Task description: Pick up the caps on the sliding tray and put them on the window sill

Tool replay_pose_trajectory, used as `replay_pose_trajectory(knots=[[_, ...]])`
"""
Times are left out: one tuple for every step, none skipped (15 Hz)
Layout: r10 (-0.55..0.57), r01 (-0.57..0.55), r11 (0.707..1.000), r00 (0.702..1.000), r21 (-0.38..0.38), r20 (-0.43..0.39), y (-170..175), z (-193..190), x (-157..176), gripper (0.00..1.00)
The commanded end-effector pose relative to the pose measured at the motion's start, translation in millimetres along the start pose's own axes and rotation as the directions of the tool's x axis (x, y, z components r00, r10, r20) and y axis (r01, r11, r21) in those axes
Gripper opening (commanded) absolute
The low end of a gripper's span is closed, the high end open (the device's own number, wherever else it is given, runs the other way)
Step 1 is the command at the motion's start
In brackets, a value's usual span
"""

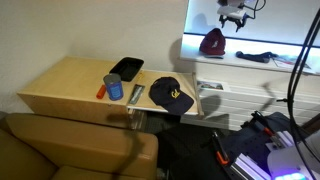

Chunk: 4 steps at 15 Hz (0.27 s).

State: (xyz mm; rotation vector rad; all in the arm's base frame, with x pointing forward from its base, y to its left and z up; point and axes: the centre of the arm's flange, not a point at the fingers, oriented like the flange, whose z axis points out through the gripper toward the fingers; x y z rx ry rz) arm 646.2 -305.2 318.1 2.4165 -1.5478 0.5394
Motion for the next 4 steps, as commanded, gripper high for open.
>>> replay_pose_trajectory(knots=[[-0.004,0.009,1.000,0.984,-0.026,0.179,28.5,-75.5,13.6,1.00],[-0.015,0.019,1.000,0.976,-0.017,0.219,38.0,-91.2,13.9,1.00],[-0.004,0.008,0.999,0.992,-0.034,0.129,18.9,-58.6,15.8,1.00],[-0.004,0.008,1.000,0.987,-0.027,0.158,24.6,-77.5,19.8,1.00]])
